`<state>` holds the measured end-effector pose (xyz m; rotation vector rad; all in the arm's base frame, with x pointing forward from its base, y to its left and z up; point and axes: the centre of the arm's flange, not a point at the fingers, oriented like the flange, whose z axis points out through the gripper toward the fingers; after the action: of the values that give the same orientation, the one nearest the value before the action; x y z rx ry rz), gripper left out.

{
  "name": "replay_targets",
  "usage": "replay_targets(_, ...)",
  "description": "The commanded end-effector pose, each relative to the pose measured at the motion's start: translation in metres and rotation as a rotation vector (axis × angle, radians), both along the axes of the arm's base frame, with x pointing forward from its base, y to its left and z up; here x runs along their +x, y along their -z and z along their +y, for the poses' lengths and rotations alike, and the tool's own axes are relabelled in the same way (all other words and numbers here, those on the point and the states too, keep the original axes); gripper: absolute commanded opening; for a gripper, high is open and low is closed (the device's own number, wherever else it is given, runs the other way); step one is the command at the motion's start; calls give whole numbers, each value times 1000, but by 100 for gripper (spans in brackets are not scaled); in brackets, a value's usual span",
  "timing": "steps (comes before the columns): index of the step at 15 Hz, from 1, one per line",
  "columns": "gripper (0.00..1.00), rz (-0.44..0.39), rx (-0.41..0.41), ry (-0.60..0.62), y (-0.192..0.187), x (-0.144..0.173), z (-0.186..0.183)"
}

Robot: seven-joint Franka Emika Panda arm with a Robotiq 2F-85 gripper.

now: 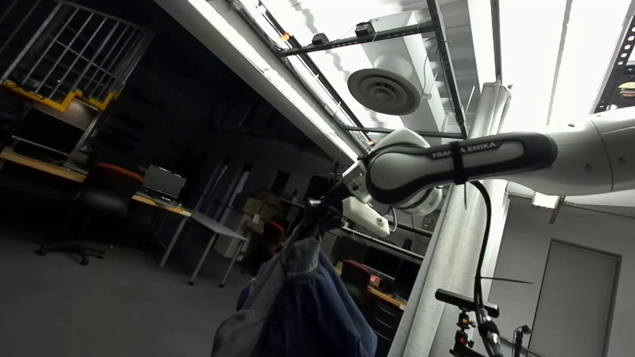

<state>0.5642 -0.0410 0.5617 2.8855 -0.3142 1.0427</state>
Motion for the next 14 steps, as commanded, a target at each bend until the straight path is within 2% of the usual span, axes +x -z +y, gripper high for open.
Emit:
replay_targets(1, 1, -91, 3, -49, -77, 30, 38)
replay_targets(6, 1, -200, -12, -111, -154, 44, 83)
replay_targets(9, 1, -242, 3, -128, -183, 47, 95)
replay_targets(11, 1, -227, 13, -129, -181, 47, 91)
replay_targets(14, 1, -162, 27, -120, -154, 48, 76)
